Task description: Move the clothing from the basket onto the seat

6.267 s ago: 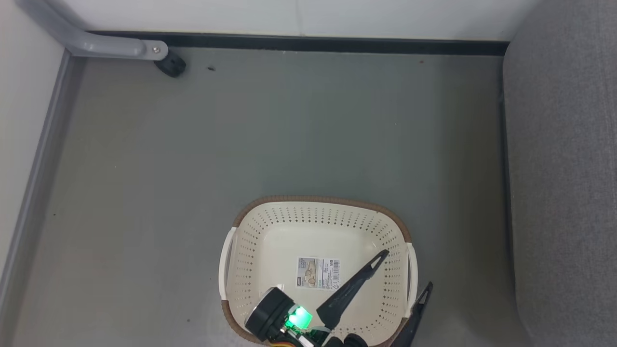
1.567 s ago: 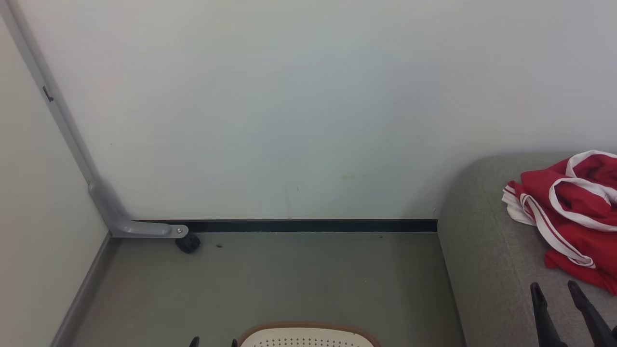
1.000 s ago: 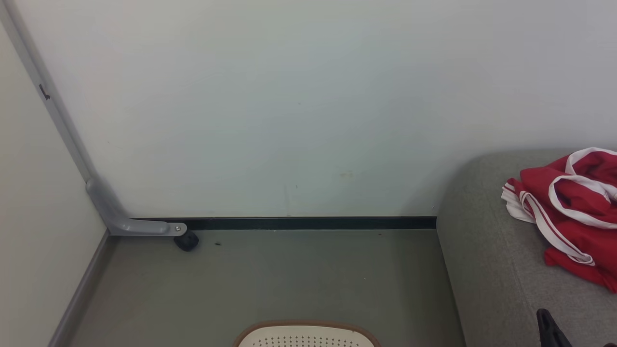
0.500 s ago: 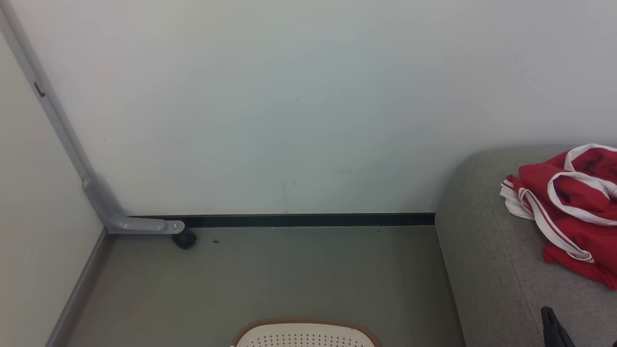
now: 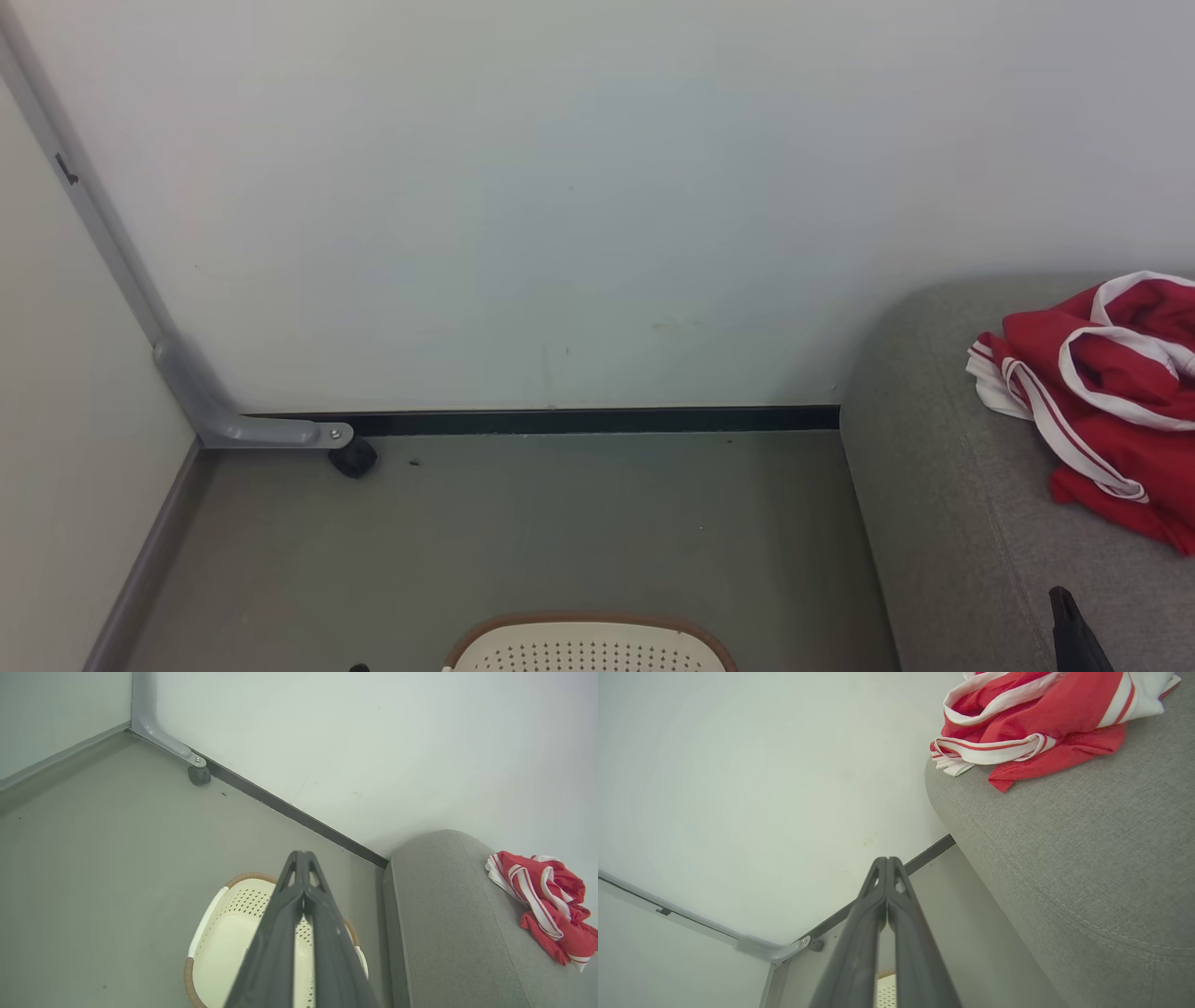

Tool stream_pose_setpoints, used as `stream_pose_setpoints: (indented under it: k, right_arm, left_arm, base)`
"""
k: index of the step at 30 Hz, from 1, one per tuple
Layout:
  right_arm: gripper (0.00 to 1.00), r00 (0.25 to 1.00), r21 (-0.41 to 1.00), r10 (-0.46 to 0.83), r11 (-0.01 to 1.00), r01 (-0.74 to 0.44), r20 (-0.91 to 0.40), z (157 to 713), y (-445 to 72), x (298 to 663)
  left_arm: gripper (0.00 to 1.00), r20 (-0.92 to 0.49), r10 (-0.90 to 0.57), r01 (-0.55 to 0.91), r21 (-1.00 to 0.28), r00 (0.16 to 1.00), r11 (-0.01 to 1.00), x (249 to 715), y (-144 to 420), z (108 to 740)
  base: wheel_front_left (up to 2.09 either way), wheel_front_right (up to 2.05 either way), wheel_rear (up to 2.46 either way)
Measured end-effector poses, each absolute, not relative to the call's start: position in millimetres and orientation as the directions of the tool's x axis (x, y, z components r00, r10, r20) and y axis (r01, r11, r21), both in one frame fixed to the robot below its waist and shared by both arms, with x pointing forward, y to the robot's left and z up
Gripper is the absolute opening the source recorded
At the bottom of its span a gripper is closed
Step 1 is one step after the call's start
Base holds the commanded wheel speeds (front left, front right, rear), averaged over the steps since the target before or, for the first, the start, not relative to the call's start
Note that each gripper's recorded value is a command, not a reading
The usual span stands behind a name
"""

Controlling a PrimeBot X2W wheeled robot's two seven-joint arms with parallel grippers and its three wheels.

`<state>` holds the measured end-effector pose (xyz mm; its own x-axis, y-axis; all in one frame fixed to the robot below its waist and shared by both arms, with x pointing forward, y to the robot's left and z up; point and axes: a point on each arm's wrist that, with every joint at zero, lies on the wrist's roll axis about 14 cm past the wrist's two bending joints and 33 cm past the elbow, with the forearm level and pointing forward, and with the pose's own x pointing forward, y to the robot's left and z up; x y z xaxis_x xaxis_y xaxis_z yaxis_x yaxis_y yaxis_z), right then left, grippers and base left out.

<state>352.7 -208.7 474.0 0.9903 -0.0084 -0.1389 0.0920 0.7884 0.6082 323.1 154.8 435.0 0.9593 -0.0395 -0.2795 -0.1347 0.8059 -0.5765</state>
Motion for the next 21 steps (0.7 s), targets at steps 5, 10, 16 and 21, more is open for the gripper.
stream_pose_setpoints:
  k: [5, 10, 16, 21]
  right_arm:
    - [0.0, 0.988, 0.674, -0.013, 0.73, 0.115, -0.154, 470.5, -209.5, 353.3]
    - [0.0, 0.988, 0.727, -0.015, 0.675, 0.124, -0.154, 472.1, -209.3, 357.2]
    - [0.0, 0.986, 0.783, -0.016, 0.605, 0.143, -0.168, 468.1, -209.6, 358.0]
    - [0.0, 0.986, 0.828, -0.014, 0.542, 0.145, -0.164, 469.5, -208.8, 361.0]
  left_arm:
    - [0.0, -0.273, -0.044, -0.152, -0.652, 0.961, 0.743, 329.6, 158.1, 438.2]
    - [0.0, -0.273, -0.045, -0.167, -0.703, 0.961, 0.691, 333.9, 160.3, 439.1]
    - [0.0, -0.276, -0.049, -0.186, -0.757, 0.96, 0.626, 335.5, 163.9, 437.9]
    - [0.0, -0.257, -0.052, -0.184, -0.805, 0.965, 0.564, 342.7, 166.1, 443.6]
  base:
    - [0.0, 0.0, 0.0]
    - [0.0, 0.0, 0.0]
    - [0.0, 0.0, 0.0]
    - [0.0, 0.0, 0.0]
